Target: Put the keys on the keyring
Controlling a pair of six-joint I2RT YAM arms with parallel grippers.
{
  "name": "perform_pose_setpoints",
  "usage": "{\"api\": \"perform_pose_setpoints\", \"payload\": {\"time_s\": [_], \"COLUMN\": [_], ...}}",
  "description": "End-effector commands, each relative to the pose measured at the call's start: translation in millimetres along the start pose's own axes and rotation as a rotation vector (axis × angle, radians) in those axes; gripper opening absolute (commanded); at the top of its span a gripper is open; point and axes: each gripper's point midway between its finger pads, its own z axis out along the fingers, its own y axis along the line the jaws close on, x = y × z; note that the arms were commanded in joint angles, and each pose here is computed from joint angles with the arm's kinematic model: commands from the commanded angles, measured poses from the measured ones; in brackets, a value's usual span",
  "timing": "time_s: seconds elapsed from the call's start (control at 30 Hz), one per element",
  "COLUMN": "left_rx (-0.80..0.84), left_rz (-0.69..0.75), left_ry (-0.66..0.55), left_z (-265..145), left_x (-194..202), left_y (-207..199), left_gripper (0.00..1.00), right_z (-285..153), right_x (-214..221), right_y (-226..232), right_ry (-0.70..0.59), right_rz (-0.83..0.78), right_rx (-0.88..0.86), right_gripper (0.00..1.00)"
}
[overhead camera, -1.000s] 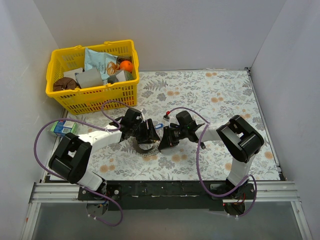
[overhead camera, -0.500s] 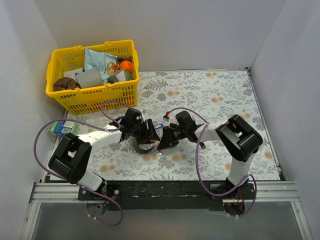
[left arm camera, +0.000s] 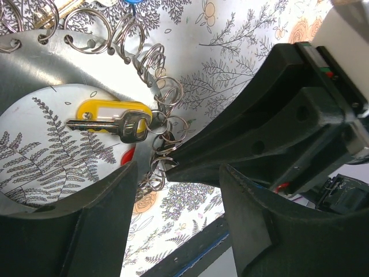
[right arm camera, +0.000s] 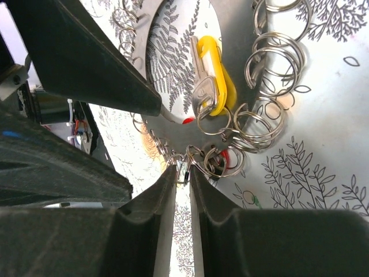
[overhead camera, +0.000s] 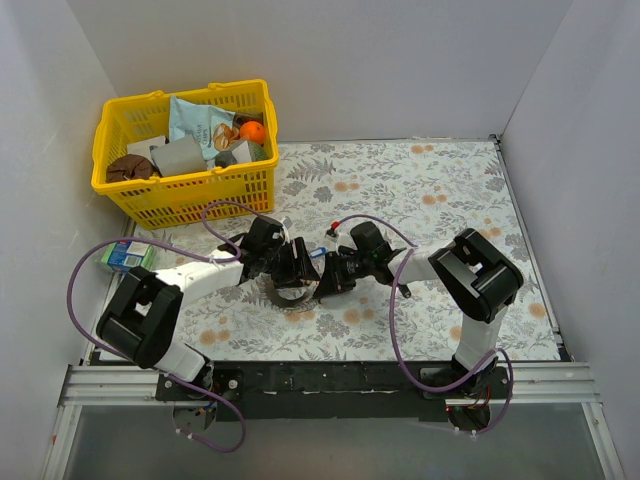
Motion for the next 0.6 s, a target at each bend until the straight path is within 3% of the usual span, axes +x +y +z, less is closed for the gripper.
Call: {"api": "perform_pose_setpoints", "payload": {"time_s": [0.0,0.23,0.57], "left_rx": [0.024,0.024,0.020], "left_rz": [0.030,0.033,0.068], "left_ry": [-0.044,-0.060,-0.118], "left_z": [-11,-15,-29], "left_x": [-6,-8,-20], "left_y": [-10,-12,-20], "left_gripper": [0.58,0.58,0.58], "right_z": [8,9,-4], "right_x": [-11,-11,-28], "right_y": [6,7,39], "right_ry": [-0.018,-0.014,-0.065], "right_rz": [-0.021,-0.018,-0.150], "right_rx": [-0.021,-0.023,-0.103], "right_gripper": [0.21,0.02,0.01]}}
